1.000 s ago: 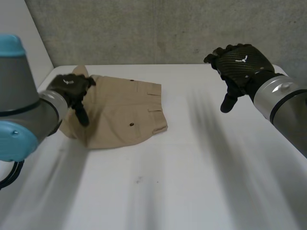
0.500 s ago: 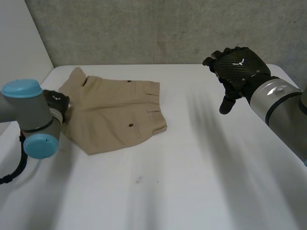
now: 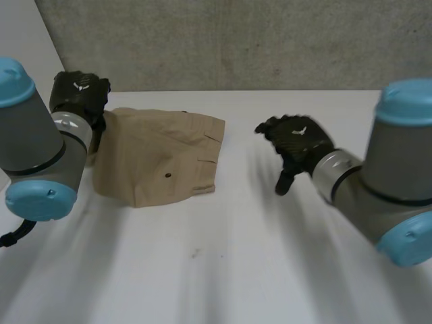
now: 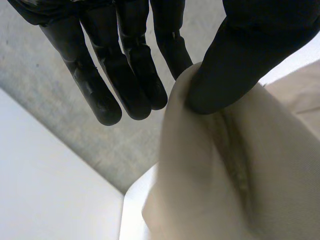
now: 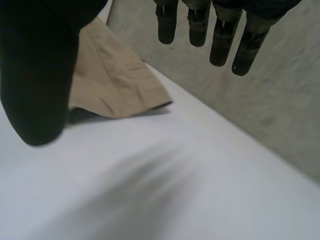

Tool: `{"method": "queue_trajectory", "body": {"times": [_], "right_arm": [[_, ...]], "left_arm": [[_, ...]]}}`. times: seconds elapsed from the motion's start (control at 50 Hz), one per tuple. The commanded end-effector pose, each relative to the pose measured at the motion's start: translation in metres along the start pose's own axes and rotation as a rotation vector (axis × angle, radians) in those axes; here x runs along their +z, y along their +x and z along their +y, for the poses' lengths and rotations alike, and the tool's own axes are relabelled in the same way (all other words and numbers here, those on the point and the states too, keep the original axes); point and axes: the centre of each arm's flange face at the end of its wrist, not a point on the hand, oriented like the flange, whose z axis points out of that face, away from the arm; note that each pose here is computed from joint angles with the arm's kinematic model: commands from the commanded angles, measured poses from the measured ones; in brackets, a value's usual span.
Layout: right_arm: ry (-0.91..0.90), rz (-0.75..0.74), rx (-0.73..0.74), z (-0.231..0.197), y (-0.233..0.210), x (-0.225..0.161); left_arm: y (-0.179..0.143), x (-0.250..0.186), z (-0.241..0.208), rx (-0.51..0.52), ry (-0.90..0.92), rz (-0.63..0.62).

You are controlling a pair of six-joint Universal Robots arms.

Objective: Fold the shorts.

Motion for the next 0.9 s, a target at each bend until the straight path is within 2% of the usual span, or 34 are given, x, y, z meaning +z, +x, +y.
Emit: {"method": "queue_trajectory", "body": {"times": [0.02, 0.16, 0.26, 0.42, 0.6, 0.68, 0.76, 0.78, 0.84, 0.86, 0.9], "right_arm": [[-0.010, -0.097, 0.362, 0.028, -0.042, 0.015], [-0.021, -0.152, 0.378, 0.048, -0.078, 0.023], [0.017, -0.094, 0.388, 0.054, -0.090, 0.034], [-0.003, -0.084, 0.561, 0.064, -0.101, 0.038], [0.051, -0.007, 0.578, 0.067, -0.100, 0.052], [0.066, 0.061, 0.533, 0.063, -0.088, 0.047], [0.136, 0.100, 0.424, 0.028, -0.063, 0.030], [0.188, 0.110, 0.347, 0.006, -0.049, 0.018], [0.246, 0.116, 0.218, -0.021, -0.031, 0.004], [0.279, 0.120, 0.112, -0.036, -0.019, -0.005], [0.295, 0.123, 0.002, -0.047, -0.011, -0.014]], "left_arm": [[-0.002, -0.034, -0.055, -0.018, 0.110, 0.026], [0.001, -0.058, -0.088, -0.045, 0.205, 0.051], [0.005, -0.070, -0.104, -0.091, 0.244, 0.059], [-0.001, -0.079, -0.127, -0.179, 0.302, 0.036], [0.002, -0.089, -0.133, -0.231, 0.311, 0.053], [-0.002, -0.092, -0.131, -0.231, 0.298, 0.042], [-0.006, -0.095, -0.125, -0.211, 0.264, 0.044], [-0.007, -0.095, -0.123, -0.206, 0.252, 0.044], [-0.014, -0.094, -0.113, -0.184, 0.197, 0.036], [-0.017, -0.095, -0.111, -0.180, 0.185, 0.034], [-0.022, -0.100, -0.107, -0.168, 0.146, 0.039]]}}
